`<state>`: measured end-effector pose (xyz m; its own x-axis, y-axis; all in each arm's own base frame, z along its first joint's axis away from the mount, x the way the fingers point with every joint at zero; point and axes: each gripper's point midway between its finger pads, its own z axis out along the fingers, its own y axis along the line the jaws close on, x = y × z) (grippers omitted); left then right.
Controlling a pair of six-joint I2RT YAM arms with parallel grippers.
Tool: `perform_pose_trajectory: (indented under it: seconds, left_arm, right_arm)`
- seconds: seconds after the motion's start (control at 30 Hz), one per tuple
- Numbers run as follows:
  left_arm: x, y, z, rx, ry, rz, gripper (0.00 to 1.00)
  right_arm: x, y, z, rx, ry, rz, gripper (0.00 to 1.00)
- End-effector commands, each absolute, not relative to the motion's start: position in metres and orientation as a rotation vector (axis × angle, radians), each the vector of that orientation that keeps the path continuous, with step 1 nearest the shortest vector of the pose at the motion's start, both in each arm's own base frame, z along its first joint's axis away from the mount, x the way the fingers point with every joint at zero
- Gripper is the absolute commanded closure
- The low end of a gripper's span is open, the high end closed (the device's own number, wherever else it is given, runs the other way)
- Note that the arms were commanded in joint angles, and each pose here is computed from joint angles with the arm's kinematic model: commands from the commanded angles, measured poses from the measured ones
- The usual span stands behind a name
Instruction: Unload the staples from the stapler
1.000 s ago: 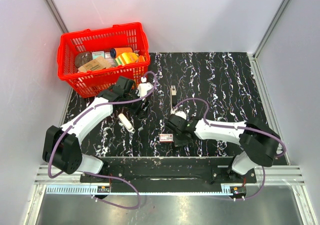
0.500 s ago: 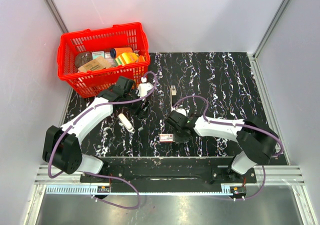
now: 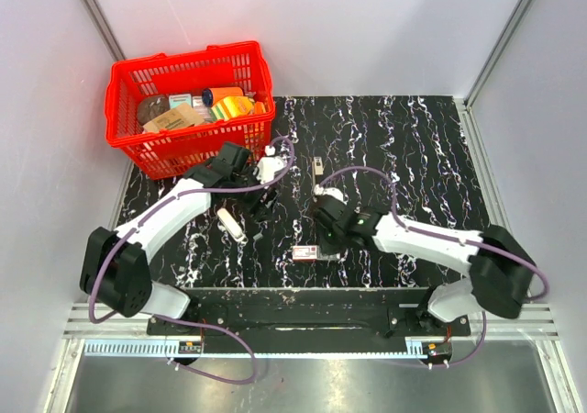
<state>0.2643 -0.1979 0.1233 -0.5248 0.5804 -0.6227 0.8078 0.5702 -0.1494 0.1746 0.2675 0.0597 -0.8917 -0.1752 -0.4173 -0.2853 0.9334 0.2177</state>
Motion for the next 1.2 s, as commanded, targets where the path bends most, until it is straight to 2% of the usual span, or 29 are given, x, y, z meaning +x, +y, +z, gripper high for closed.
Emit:
perform_pose_trajectory:
  seconds: [0.0, 0.07, 0.1, 0.17, 0.4, 0.77, 1.17]
  left_arm:
    - [0.266, -0.198, 0.107, 1.219, 2.279, -0.499, 0.30]
    - [0.264, -0.199, 0.096, 1.261, 2.287, -0.467, 0.27]
    - [0.263, -0.198, 0.090, 1.280, 2.291, -0.443, 0.25]
    - [0.261, -0.199, 0.079, 1.329, 2.289, -0.396, 0.21]
    - [0.262, -0.199, 0.054, 1.403, 2.334, -0.325, 0.18]
    - [0.262, -0.183, 0.026, 1.365, 2.428, -0.199, 0.20]
    - [0.247, -0.183, 0.012, 1.387, 2.507, -0.259, 0.45]
  right_arm:
    - [0.212, 0.283, 0.124, -0.236, 2.425, 0.515, 0.76]
    - [0.223, 0.274, 0.122, -0.159, 2.395, 0.477, 0.54]
    - [0.229, 0.270, 0.119, -0.108, 2.379, 0.457, 0.49]
    - [0.237, 0.259, 0.110, -0.019, 2.351, 0.423, 0.45]
    - [0.224, 0.247, 0.069, 0.157, 2.348, 0.520, 0.44]
    - [0.224, 0.246, 0.068, 0.157, 2.333, 0.564, 0.45]
    - [0.225, 0.244, 0.065, 0.180, 2.333, 0.600, 0.46]
